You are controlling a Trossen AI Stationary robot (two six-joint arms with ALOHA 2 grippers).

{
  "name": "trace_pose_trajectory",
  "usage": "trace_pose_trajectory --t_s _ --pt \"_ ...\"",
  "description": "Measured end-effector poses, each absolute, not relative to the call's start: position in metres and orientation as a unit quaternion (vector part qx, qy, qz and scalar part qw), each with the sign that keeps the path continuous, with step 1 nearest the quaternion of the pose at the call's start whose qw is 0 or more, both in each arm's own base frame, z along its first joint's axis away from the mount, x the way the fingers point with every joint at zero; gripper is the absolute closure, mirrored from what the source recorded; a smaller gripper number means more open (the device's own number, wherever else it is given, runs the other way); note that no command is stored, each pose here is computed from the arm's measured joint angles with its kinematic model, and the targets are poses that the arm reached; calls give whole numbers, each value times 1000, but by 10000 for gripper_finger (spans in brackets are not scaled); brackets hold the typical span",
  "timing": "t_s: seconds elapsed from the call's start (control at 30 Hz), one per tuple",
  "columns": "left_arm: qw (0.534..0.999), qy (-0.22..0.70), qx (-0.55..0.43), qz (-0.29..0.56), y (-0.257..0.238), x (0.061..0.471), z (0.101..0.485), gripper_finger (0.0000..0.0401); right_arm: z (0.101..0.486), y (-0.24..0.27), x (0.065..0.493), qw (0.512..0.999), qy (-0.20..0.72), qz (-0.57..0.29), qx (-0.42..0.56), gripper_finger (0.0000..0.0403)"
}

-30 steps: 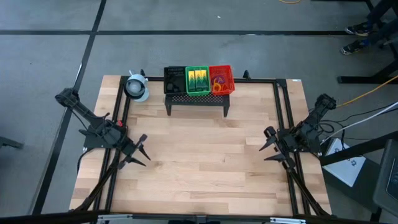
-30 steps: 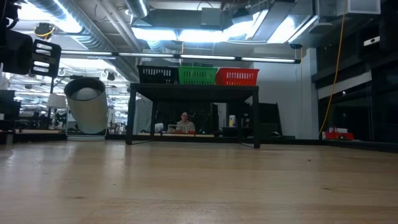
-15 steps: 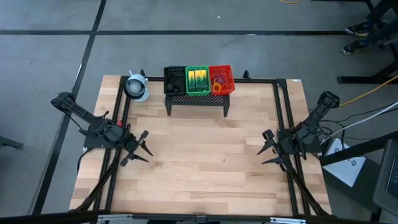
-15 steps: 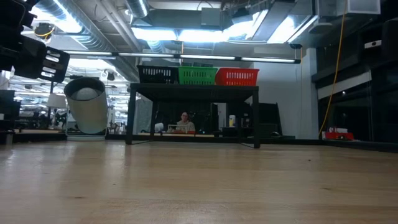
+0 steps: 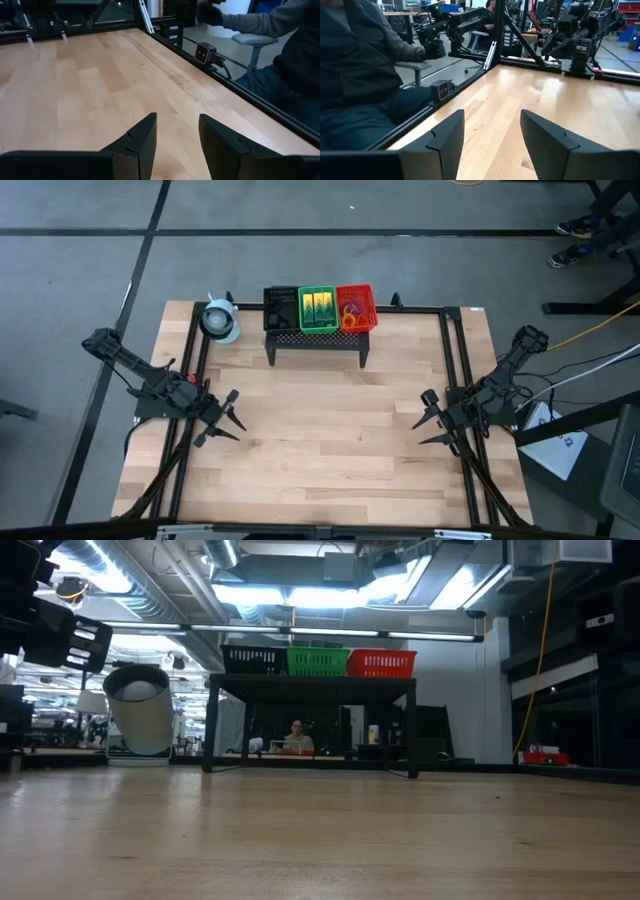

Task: Pick & Place Office Desk Supplies
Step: Return to Home Position

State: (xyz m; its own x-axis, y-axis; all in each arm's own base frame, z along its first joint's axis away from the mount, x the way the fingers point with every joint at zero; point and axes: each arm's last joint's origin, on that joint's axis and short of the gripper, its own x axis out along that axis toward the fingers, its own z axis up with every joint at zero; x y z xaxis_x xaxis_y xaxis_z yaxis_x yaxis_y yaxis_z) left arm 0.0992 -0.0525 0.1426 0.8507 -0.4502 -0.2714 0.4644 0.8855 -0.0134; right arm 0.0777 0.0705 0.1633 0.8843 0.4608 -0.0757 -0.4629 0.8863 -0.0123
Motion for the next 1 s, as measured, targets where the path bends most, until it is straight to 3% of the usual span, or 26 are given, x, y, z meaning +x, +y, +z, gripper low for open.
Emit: trace_pose_trajectory --t_s 0.37,1.0 --pt "962 128 54 -235 -52 99 143 258 163 71 78 970 35 238 -15 207" --pt "936 77 243 -244 -52 100 144 258 163 71 78 970 36 238 -14 207"
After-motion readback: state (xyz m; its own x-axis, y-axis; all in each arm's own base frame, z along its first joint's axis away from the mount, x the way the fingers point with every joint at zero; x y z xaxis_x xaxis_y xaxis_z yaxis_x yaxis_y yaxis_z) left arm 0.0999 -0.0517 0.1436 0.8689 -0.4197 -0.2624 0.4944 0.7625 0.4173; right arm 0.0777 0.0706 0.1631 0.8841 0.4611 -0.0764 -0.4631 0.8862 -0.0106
